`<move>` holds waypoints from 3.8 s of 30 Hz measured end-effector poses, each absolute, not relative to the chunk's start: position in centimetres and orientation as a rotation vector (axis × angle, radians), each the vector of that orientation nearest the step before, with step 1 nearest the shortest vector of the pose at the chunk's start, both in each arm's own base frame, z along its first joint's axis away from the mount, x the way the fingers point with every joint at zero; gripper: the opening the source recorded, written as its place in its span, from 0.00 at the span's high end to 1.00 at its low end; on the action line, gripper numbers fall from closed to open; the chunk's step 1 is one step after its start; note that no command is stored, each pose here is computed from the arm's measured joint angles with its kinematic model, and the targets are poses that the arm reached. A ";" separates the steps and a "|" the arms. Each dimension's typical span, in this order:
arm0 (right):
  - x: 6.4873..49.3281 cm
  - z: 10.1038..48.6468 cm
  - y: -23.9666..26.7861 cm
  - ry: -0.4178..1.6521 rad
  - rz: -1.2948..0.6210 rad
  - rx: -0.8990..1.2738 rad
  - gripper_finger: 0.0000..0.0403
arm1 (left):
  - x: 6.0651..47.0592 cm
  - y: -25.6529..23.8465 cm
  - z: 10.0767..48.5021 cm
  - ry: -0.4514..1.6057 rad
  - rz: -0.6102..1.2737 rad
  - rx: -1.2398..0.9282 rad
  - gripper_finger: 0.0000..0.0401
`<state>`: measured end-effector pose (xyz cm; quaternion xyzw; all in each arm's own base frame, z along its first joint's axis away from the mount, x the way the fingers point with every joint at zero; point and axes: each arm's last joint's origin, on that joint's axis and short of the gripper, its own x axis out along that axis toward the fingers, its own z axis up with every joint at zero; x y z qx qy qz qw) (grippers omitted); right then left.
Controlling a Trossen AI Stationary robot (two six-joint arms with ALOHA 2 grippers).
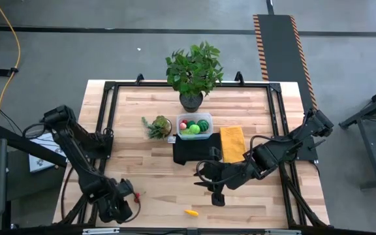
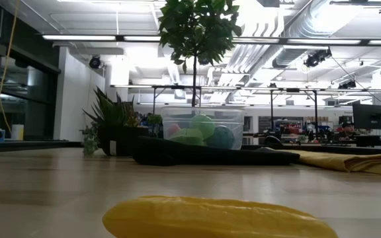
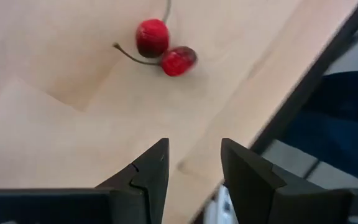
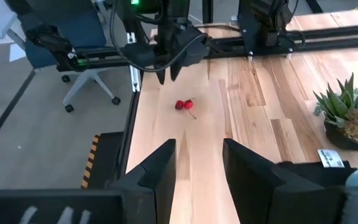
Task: Pick and placing Produce into tupperware
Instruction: Put the top dark red cherry into the transparent bin
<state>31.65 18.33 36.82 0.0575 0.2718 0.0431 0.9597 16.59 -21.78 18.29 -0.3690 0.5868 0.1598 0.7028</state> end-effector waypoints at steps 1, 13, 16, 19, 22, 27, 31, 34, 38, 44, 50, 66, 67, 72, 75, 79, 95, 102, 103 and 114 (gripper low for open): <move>31.6 36.8 18.3 0.557 0.086 0.114 0.69 | 16.6 -21.8 18.1 1.306 0.359 -0.802 0.67; 31.5 36.5 18.2 0.582 0.074 0.110 0.69 | 17.0 -22.2 15.8 1.302 0.393 -0.669 0.67; 31.5 36.5 18.2 0.580 0.068 0.108 0.69 | 17.2 -22.1 15.8 1.252 0.405 -0.658 0.67; 31.5 36.5 18.2 0.580 0.067 0.108 0.69 | 17.3 -22.0 15.9 1.195 0.397 -0.622 0.67; 31.5 36.5 18.2 0.579 0.067 0.108 0.69 | 17.4 -22.0 15.9 1.189 0.371 -0.578 0.67; 31.5 36.6 18.2 0.577 0.060 0.107 0.69 | 17.4 -22.0 15.9 1.189 0.302 -0.467 0.67; 31.5 36.6 18.1 0.574 0.048 0.112 0.69 | 17.4 -22.0 15.9 1.195 0.238 -0.372 0.67; 31.5 36.6 18.1 0.574 0.048 0.112 0.69 | 17.4 -22.0 15.9 1.200 0.210 -0.331 0.67; 31.5 36.6 18.1 0.567 0.031 0.107 0.69 | 17.3 -21.9 15.9 1.207 0.207 -0.306 0.67; 31.5 36.6 18.1 0.564 0.016 0.119 0.69 | 16.8 -21.1 15.7 1.228 0.375 -0.379 0.67; 31.6 36.6 18.0 0.563 0.011 0.126 0.69 | 16.7 -21.0 15.7 1.207 0.484 -0.502 0.67; 31.6 36.6 17.9 0.556 -0.011 0.132 0.69 | 17.5 -21.6 16.0 1.116 0.318 -0.383 0.67; 31.6 36.6 17.9 0.556 -0.011 0.132 0.69 | 17.5 -21.6 16.0 1.119 0.308 -0.366 0.67; 31.6 36.6 17.9 0.553 -0.019 0.138 0.69 | 17.5 -21.6 16.0 1.129 0.250 -0.276 0.67; 31.6 36.6 17.9 0.549 -0.029 0.135 0.69 | 17.8 -21.3 15.9 1.138 0.238 -0.245 0.67; 31.6 36.6 17.8 0.546 -0.037 0.133 0.69 | 18.7 -20.5 15.9 1.158 0.252 -0.240 0.67; 31.6 36.6 17.8 0.543 -0.047 0.142 0.69 | 21.9 -18.5 16.0 1.223 0.238 -0.451 0.67; 31.6 36.6 17.8 0.543 -0.046 0.141 0.69 | 22.8 -16.7 15.9 1.305 0.292 -0.536 0.67; 31.6 36.6 17.8 0.543 -0.047 0.142 0.69 | 22.9 -16.4 15.9 1.320 0.307 -0.564 0.67; 31.6 36.6 17.8 0.543 -0.044 0.133 0.69 | 24.6 -13.5 15.8 1.374 0.440 -0.817 0.67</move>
